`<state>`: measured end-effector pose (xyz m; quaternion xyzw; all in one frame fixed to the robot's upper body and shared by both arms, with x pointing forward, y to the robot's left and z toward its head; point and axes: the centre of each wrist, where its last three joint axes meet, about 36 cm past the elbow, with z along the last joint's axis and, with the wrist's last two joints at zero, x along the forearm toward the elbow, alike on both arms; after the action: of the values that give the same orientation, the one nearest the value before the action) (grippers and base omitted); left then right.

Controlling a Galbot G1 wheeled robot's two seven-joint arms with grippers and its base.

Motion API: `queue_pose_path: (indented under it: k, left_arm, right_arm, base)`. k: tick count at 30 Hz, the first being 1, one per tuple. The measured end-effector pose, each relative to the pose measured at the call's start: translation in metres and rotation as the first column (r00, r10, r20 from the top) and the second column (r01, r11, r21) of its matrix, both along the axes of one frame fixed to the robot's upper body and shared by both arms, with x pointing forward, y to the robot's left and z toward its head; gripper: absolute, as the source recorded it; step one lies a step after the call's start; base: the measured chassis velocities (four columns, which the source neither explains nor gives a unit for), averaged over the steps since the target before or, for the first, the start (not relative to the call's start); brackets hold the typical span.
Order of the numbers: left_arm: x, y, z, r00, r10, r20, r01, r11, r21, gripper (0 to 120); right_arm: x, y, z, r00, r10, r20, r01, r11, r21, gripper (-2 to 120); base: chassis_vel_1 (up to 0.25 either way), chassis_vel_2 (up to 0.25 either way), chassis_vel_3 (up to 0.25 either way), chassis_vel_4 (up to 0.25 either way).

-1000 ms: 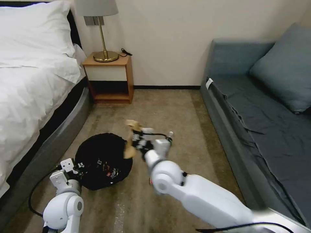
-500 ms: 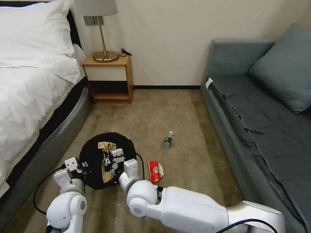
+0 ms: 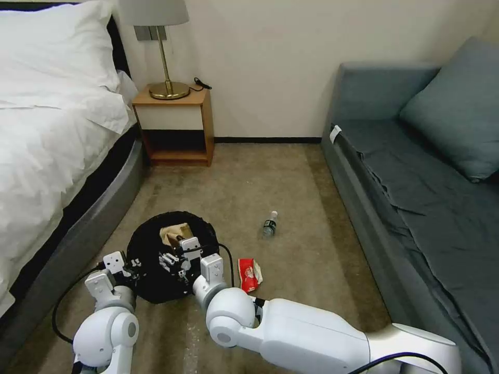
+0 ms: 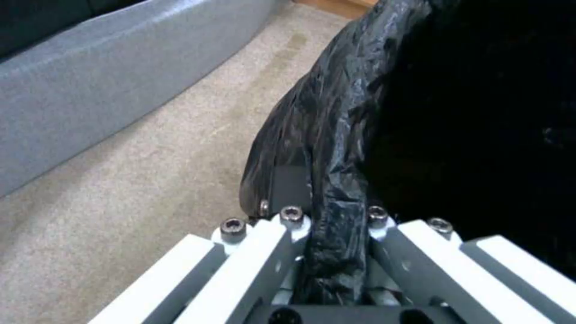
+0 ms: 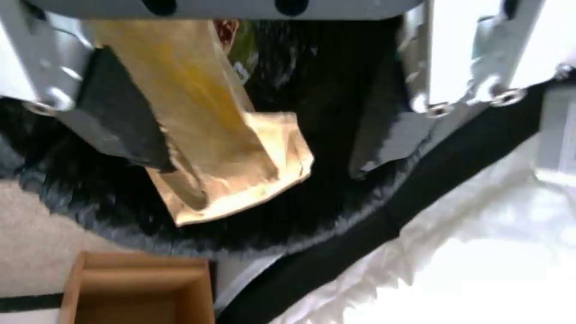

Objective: Pick up the trash bin, then pick up the garbage on the floor and place it into the trash bin.

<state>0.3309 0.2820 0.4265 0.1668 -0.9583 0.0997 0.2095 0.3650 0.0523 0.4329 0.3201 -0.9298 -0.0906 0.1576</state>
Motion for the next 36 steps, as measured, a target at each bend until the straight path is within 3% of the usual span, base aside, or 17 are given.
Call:
queue_pose_path:
  k: [5, 11, 16, 20, 26, 31, 36]
  left_arm:
    - [0.000, 0.001, 0.001, 1.000, 0.003, 0.003, -0.003, 1.000, 0.000, 3]
    - [0.001, 0.001, 0.002, 1.000, 0.003, 0.005, -0.003, 1.000, -0.002, 3]
    - [0.001, 0.000, 0.000, 1.000, 0.004, 0.006, -0.004, 1.000, -0.009, 3]
    - [0.001, 0.000, -0.001, 1.000, 0.004, 0.007, -0.004, 1.000, -0.011, 3]
    - [0.002, 0.002, -0.001, 1.000, 0.005, 0.009, -0.005, 1.000, -0.012, 3]
    - [0.004, 0.004, -0.001, 1.000, 0.006, 0.012, -0.006, 1.000, -0.013, 3]
    - [0.003, 0.008, 0.000, 1.000, 0.011, 0.016, -0.011, 1.000, -0.015, 3]
  right_arm:
    - [-0.008, -0.006, -0.001, 1.000, 0.025, -0.004, -0.025, 0.999, -0.030, 97]
    - [-0.017, -0.006, -0.003, 0.996, 0.087, -0.012, -0.087, 0.991, -0.103, 100]
    - [-0.008, -0.001, 0.002, 0.982, 0.180, 0.050, -0.159, 0.944, -0.288, 100]
    - [-0.002, 0.003, 0.009, 0.977, 0.194, 0.083, -0.150, 0.915, -0.375, 100]
    - [0.007, 0.000, 0.014, 0.982, 0.144, 0.120, -0.088, 0.918, -0.388, 100]
    - [0.033, -0.022, 0.022, 0.984, 0.028, 0.178, 0.037, 0.936, -0.350, 100]
    - [0.051, -0.059, 0.044, 0.978, -0.120, 0.172, 0.153, 0.970, -0.191, 100]
  base:
    - [0.000, 0.000, 0.000, 0.000]
    - [0.000, 0.000, 0.000, 0.000]
    - [0.000, 0.000, 0.000, 0.000]
    - [0.000, 0.000, 0.000, 0.000]
    - [0.000, 0.000, 0.000, 0.000]
    - [0.000, 0.000, 0.000, 0.000]
    - [0.000, 0.000, 0.000, 0.000]
